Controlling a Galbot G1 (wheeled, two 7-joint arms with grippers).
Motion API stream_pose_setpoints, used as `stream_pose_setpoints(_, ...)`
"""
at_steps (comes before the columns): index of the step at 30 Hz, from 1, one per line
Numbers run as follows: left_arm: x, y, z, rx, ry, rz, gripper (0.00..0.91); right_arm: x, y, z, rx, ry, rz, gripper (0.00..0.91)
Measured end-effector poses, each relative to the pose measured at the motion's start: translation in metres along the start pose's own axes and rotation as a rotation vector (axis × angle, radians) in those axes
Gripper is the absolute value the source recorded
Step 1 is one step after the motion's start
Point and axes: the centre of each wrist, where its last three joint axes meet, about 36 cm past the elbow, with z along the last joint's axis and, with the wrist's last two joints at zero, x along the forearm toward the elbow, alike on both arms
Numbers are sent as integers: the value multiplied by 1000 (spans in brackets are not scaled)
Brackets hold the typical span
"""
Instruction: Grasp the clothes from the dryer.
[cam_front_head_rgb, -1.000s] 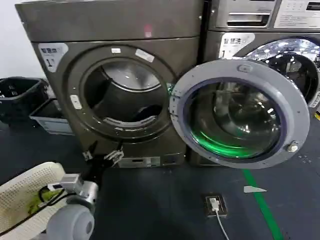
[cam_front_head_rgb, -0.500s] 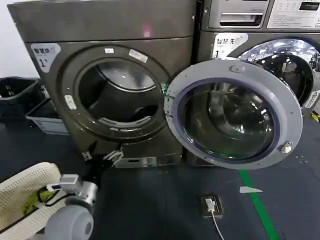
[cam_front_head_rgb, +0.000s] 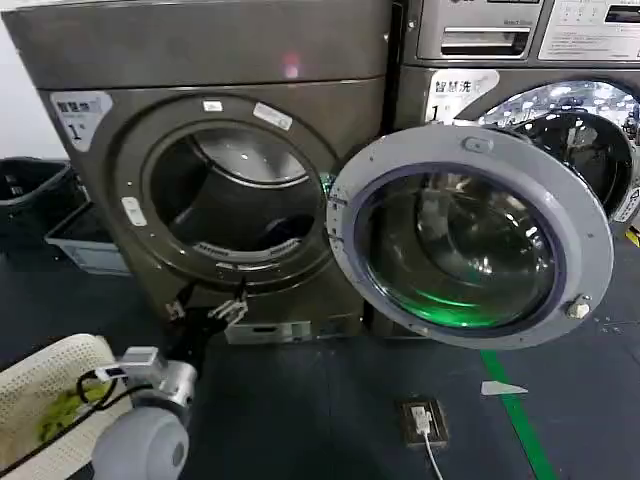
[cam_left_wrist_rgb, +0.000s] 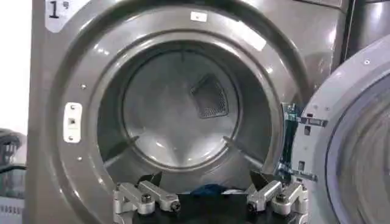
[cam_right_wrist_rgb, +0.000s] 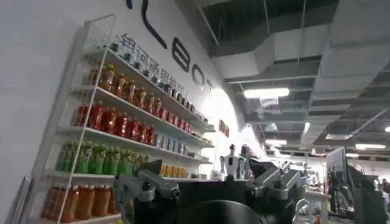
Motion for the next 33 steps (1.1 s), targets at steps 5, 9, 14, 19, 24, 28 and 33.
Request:
stream_pose_setpoints(5, 0, 0, 0, 1, -2, 1, 907, 2, 0, 1, 1, -2, -1, 907)
stream_pose_setpoints(9, -1, 0, 0, 2, -2, 3, 907, 2, 0, 2, 1, -2, -3, 907)
stream_pose_setpoints(14, -1, 0, 0, 2, -1, 3, 907, 2, -1, 2, 1, -4, -2, 907)
stream_pose_setpoints(19, -1, -1, 0, 3, -3, 5, 907, 2, -2, 1, 1, -4, 0, 907)
stream_pose_setpoints(24, -1, -1, 1, 1, 0, 8, 907, 2, -1, 2, -1, -6, -3, 907)
stream_pose_setpoints(28, 0, 0, 1, -3, 3, 7, 907, 2, 1, 3, -1, -8, -7, 907)
stream_pose_setpoints(33, 0, 0, 2, -4, 5, 6, 907, 2, 3, 4, -2, -8, -12, 907)
